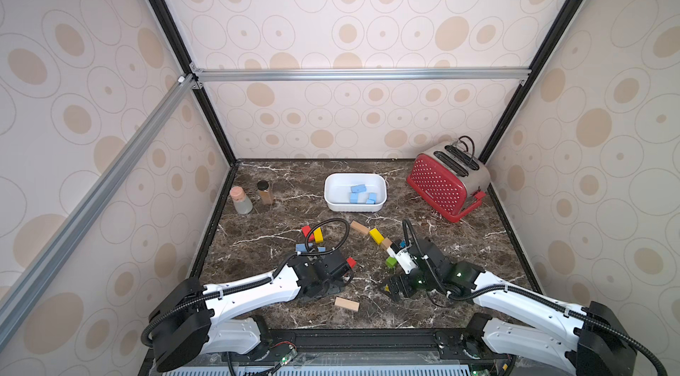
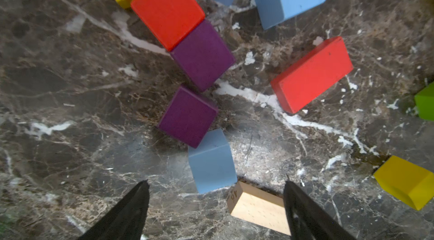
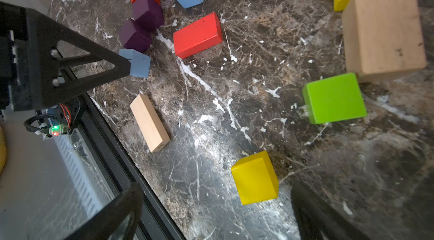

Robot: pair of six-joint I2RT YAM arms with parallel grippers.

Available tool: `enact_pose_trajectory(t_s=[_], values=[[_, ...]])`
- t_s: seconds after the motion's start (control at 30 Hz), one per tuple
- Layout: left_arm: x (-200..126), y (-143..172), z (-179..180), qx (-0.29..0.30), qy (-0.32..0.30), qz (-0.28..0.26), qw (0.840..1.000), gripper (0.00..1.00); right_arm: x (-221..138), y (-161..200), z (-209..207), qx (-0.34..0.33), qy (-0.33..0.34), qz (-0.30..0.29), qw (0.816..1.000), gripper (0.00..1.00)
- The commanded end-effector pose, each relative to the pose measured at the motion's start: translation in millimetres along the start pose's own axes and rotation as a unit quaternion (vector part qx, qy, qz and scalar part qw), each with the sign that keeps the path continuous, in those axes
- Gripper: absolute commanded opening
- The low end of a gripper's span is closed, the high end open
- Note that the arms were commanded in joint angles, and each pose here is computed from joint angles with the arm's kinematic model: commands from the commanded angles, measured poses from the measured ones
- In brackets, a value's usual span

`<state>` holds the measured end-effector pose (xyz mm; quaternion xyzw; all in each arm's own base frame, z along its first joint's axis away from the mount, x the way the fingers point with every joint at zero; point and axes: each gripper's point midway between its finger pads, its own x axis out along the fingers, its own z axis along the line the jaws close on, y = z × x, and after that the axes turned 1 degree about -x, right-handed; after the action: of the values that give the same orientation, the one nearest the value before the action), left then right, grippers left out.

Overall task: Pick out the blue building blocks
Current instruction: Pick up the building block from the center of the board.

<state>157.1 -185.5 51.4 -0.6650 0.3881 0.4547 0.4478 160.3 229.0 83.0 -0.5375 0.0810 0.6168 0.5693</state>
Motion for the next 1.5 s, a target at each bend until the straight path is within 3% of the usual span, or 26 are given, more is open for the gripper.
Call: enact_pose_trajectory(t_s=[0.0,0.77,1.23,1.47], values=[[6,-3,0,-0.013,0.0,0.002,1.0,0.85,4,6,3,-0.008,-0.011,0.004,1.0,1.0],[36,-4,-6,-0.019,-0.008,0.038,0.999,0.63,16,-1,5,-0.035,-0.039,-0.043,0.998,1.0],[37,-5,-9,-0.011,-0.015,0.046,0.999,0.49,22,0,4,-0.035,-0.036,-0.033,0.998,1.0],[32,-1,-3,-0.001,-0.025,0.057,0.998,0.53,22,1,4,-0.029,-0.036,-0.03,0.998,1.0]])
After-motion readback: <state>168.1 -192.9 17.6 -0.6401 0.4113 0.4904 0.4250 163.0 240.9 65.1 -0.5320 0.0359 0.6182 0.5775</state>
